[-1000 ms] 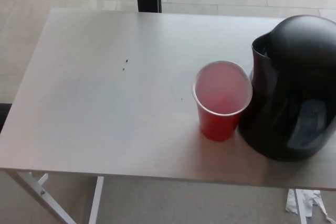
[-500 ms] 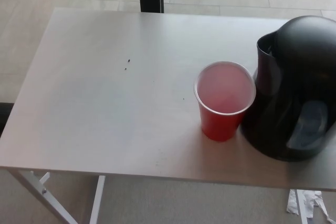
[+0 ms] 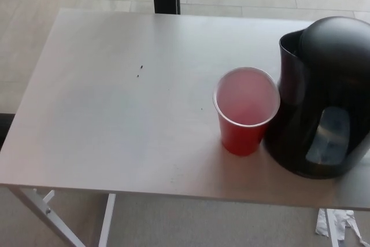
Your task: The robot uses its right hand to lift up a kettle kept on the middle of the desk by its handle and tilt it into a glass kept next to it to pour out water
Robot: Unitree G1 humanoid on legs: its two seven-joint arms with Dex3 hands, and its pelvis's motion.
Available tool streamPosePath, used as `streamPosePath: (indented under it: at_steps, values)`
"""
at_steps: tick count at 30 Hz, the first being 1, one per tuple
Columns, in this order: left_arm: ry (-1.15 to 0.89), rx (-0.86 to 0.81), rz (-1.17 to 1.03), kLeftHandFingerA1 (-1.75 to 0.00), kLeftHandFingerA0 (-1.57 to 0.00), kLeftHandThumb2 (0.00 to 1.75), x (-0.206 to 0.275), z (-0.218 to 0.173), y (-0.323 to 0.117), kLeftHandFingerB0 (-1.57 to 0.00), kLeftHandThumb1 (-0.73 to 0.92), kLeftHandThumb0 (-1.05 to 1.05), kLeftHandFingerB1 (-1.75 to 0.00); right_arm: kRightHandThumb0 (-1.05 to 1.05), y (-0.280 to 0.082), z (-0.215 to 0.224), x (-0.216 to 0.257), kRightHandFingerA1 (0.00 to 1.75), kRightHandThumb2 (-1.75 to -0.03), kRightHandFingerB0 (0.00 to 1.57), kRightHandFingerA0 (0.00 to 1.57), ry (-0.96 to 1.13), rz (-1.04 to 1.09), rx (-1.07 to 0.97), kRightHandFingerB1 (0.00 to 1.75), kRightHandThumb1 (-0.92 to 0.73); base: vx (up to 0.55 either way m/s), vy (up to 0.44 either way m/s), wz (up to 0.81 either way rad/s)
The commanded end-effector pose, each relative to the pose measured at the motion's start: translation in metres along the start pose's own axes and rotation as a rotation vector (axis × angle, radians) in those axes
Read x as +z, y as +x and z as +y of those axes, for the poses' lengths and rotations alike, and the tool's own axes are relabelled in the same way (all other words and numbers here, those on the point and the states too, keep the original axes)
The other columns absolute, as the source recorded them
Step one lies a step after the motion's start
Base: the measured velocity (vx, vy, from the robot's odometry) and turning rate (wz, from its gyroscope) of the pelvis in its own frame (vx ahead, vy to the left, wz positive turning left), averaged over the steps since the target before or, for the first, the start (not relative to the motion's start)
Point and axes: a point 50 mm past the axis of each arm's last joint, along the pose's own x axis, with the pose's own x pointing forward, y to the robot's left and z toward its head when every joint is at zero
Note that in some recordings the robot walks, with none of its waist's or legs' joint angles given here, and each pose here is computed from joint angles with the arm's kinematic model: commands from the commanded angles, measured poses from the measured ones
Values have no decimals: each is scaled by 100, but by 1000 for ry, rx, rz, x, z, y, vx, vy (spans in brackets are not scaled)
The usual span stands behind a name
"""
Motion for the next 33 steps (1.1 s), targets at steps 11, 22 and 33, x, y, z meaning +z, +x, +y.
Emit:
streamPosePath:
  at_steps: [11, 22, 33]
  values:
    - [-3, 27, 11, -61, -69, 66, -5, 8, -3, -52, 88, -71, -57, -86, -21, -25, -19, 0, -72, 0, 0, 121, -74, 249, 0, -58, 0, 0, 0]
    - [-5, 33, 40, -57, -67, 66, -14, 12, -7, -50, 89, -70, -54, -86, -65, -91, -45, 0, -71, 0, 0, 266, -66, 167, 0, -49, 0, 0, 0]
    - [-25, 40, 49, -60, -68, 66, -19, 13, -8, -51, 89, -71, -55, -93, -121, -148, -99, 0, -58, 0, 0, 433, 25, 101, 0, -50, 0, 0, 0]
